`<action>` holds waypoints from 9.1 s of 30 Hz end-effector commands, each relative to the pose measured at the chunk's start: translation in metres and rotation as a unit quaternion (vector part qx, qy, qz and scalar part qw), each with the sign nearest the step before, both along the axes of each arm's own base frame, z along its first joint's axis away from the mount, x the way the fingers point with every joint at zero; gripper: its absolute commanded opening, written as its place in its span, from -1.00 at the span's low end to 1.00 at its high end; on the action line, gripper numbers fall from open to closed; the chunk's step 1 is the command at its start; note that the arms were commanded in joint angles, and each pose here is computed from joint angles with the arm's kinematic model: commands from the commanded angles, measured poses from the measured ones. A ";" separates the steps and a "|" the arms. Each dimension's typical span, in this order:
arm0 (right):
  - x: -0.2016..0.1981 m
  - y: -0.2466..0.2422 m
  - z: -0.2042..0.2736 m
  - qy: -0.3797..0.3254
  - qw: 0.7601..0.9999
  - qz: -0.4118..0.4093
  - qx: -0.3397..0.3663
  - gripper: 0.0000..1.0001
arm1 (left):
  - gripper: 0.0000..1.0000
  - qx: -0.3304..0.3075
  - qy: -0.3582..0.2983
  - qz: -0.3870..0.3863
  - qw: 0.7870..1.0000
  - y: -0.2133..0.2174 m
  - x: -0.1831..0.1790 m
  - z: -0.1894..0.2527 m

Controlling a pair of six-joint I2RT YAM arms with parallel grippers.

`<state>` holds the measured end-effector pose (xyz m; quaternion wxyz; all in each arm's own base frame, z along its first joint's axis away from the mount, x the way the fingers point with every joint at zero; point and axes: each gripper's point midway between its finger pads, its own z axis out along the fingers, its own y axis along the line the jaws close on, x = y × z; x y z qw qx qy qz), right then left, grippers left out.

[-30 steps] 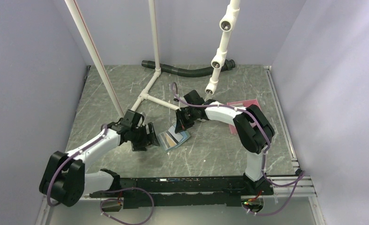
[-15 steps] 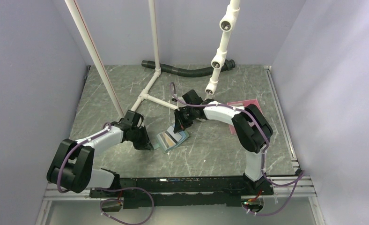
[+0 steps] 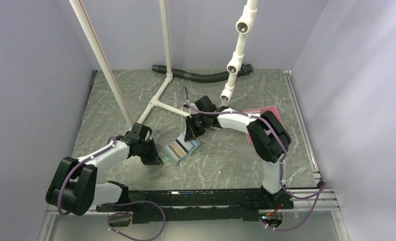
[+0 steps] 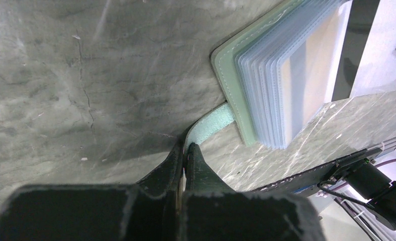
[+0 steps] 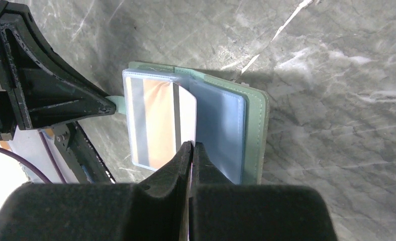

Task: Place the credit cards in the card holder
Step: Insert the credit card into the card holder, then pick up the credit card from the storage box, then insert the credit card into the card holder.

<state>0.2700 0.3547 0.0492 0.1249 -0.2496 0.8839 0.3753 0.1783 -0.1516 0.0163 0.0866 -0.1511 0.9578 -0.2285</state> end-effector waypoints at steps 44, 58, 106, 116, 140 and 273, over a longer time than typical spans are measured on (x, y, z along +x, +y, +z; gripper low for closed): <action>-0.047 0.030 -0.026 0.020 0.999 0.029 -0.032 -0.57 | -1.00 -0.050 -0.035 -0.003 0.998 -0.031 0.024 0.011; -0.081 0.047 -0.005 -0.014 0.995 0.095 0.014 0.19 | -1.00 -0.036 -0.042 0.017 0.998 -0.023 0.020 0.002; -0.018 -0.280 0.124 -0.232 0.829 -0.505 -0.068 0.90 | -1.00 -0.031 -0.077 0.000 0.997 -0.011 0.002 0.026; 0.053 -0.323 0.113 -0.059 0.763 -0.643 -0.011 0.98 | -1.00 -0.044 -0.081 -0.001 0.996 -0.015 0.002 0.032; 0.130 -0.348 0.029 0.021 0.653 -0.752 0.086 0.60 | -1.00 -0.062 -0.097 -0.015 0.993 -0.023 0.008 0.047; -0.026 -0.032 -0.029 -0.182 0.974 -0.057 -0.120 -1.00 | -1.00 -0.212 -0.025 -0.092 0.973 -0.068 0.024 0.045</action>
